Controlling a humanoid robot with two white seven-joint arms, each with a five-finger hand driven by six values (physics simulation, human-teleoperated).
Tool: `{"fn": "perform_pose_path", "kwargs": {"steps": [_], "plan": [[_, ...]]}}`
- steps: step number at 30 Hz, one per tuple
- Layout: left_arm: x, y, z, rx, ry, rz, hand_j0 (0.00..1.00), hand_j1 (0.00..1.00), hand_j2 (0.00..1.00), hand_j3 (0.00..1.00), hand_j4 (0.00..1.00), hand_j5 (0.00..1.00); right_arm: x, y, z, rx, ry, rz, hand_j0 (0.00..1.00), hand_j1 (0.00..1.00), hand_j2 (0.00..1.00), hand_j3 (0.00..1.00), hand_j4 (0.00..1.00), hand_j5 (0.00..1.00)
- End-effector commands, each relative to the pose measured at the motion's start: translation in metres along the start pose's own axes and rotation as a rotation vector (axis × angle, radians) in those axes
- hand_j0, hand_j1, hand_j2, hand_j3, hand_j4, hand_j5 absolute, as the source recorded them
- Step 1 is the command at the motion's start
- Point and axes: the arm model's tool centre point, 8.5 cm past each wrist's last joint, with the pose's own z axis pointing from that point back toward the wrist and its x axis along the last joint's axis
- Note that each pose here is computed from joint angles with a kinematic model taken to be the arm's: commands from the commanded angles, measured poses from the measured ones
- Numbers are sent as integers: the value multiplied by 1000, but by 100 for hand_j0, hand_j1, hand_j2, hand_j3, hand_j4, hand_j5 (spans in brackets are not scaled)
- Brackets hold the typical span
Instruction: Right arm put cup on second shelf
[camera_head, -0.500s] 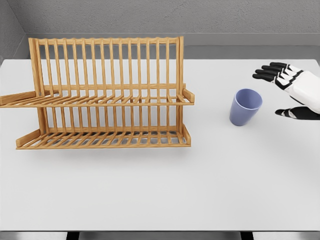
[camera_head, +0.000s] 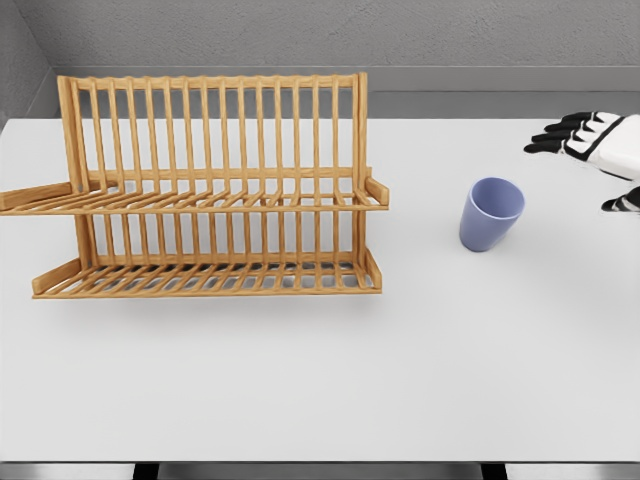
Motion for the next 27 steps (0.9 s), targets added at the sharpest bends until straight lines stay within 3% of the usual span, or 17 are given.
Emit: {"fn": "perform_pose_path", "kwargs": {"steps": [1,5,8,16,20,27], "plan": [[0,0,0,0,1,0,100,100,100,100,100,100,-2,39,-17,143,-17,-76,100,100,100,100,100,100],[0,0,0,0,1,0,100,100,100,100,100,100,-5,52,-49,187,-50,-109,100,100,100,100,100,100],[0,0,0,0,-1,0,100,100,100,100,100,100,-4,53,-71,212,-80,-108,100,100,100,100,100,100],[0,0,0,0,1,0,100,100,100,100,100,100,-4,34,-87,186,-96,-80,100,100,100,100,100,100],[0,0,0,0,1,0,100,100,100,100,100,100,-6,43,-107,209,-106,-111,100,100,100,100,100,100],[0,0,0,0,-1,0,100,100,100,100,100,100,-6,54,-109,238,-105,-124,100,100,100,100,100,100]]}}
